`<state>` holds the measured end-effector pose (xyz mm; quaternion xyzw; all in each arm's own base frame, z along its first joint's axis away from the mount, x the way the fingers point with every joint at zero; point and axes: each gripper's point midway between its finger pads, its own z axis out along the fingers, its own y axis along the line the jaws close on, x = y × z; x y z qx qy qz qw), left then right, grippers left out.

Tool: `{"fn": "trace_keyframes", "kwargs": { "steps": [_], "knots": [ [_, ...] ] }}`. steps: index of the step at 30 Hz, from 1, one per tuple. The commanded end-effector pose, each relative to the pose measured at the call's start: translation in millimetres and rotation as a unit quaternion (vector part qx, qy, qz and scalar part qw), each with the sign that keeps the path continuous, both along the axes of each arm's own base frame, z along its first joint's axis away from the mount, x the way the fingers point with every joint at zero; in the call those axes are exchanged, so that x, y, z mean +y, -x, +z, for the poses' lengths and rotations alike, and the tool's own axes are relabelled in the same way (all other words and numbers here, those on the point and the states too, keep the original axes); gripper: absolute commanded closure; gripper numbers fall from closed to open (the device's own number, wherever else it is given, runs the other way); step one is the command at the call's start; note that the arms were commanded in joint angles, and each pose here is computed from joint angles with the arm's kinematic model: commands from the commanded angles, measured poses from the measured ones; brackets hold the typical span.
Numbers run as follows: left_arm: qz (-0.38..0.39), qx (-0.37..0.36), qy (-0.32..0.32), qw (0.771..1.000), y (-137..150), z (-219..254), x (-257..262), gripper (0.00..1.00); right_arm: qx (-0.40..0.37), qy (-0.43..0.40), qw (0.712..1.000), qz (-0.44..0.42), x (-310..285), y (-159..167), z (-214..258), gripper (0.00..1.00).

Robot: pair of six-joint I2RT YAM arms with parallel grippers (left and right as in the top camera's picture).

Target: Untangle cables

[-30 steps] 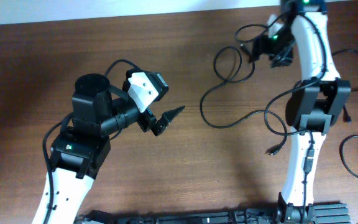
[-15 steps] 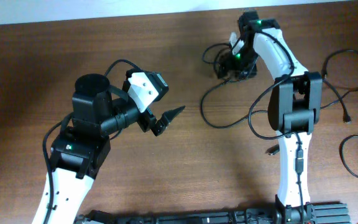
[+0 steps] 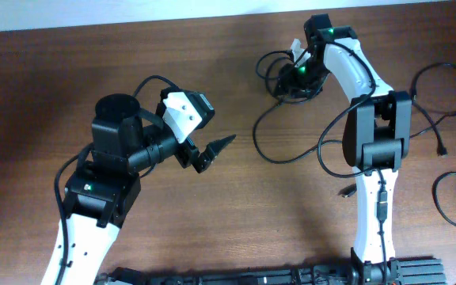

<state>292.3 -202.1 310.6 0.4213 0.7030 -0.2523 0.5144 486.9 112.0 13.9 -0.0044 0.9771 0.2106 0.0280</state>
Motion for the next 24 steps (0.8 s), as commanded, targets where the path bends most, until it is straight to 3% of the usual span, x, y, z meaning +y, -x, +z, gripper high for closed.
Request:
{"fn": "trace_keyframes", "kwargs": {
  "steps": [1, 6, 8, 16, 24],
  "knots": [
    [-0.009, -0.005, 0.004, 1.0, 2, 5, -3, 0.01, 0.001, -0.021, 1.0, 0.003, 6, 0, -6, 0.67],
    [-0.009, -0.005, 0.004, 1.0, 2, 5, -3, 0.01, -0.022, -0.025, 0.999, 0.004, 8, -11, -5, 0.77],
    [-0.009, -0.006, 0.004, 1.0, 2, 5, -3, 0.01, -0.027, -0.026, 0.999, 0.004, 8, -13, -4, 0.96],
    [-0.009, -0.005, 0.004, 1.0, 2, 5, -3, 0.01, -0.073, -0.049, 0.996, 0.007, 14, -30, 39, 0.96],
    [-0.009, -0.005, 0.004, 1.0, 2, 5, -3, 0.01, -0.237, -0.034, 0.971, 0.005, 8, -64, 194, 0.96]
  ]
}}
